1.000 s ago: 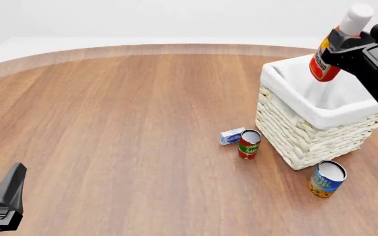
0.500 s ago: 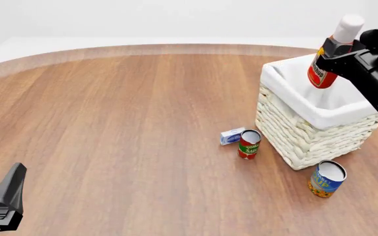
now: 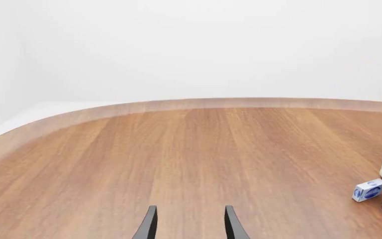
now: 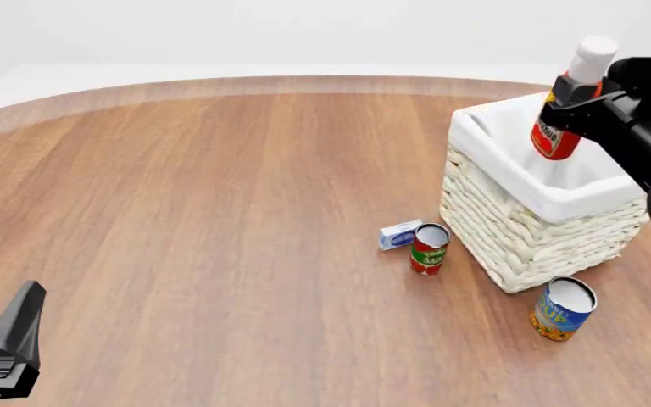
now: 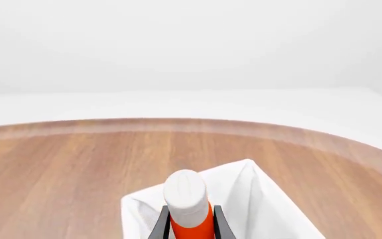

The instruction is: Pick up the ketchup, and put it in the basket.

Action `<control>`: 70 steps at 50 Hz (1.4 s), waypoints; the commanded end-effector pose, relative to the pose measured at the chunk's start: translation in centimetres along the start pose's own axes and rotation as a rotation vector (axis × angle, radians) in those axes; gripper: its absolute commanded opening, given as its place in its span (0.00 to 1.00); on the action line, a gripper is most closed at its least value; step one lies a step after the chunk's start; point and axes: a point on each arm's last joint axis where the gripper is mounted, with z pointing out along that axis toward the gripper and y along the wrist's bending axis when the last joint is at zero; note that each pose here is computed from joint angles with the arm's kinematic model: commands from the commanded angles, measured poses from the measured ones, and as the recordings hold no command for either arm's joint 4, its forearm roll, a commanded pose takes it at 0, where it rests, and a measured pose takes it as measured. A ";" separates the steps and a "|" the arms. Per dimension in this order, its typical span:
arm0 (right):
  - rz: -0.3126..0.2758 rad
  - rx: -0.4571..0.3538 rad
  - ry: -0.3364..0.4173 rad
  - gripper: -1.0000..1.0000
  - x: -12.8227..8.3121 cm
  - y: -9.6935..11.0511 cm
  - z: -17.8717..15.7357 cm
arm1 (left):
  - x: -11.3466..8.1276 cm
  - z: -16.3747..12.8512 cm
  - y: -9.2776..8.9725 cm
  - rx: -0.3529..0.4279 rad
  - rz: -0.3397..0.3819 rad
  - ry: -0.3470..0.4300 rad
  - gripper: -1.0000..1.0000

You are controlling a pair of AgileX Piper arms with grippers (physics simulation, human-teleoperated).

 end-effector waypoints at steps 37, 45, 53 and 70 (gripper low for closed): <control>-0.018 0.026 0.065 0.00 1.8 -0.8 2.1 | 0.0 0.0 0.0 0.000 0.000 0.000 1.00; -0.018 0.025 0.075 0.00 2.2 -0.8 2.4 | 0.0 0.0 0.0 0.000 0.000 0.000 1.00; -0.021 0.028 0.085 0.00 2.6 -0.9 2.6 | 0.0 0.0 0.0 0.000 0.000 0.000 1.00; -0.028 0.030 0.090 0.00 2.6 -1.0 2.6 | 0.0 0.0 0.0 0.000 0.000 0.000 1.00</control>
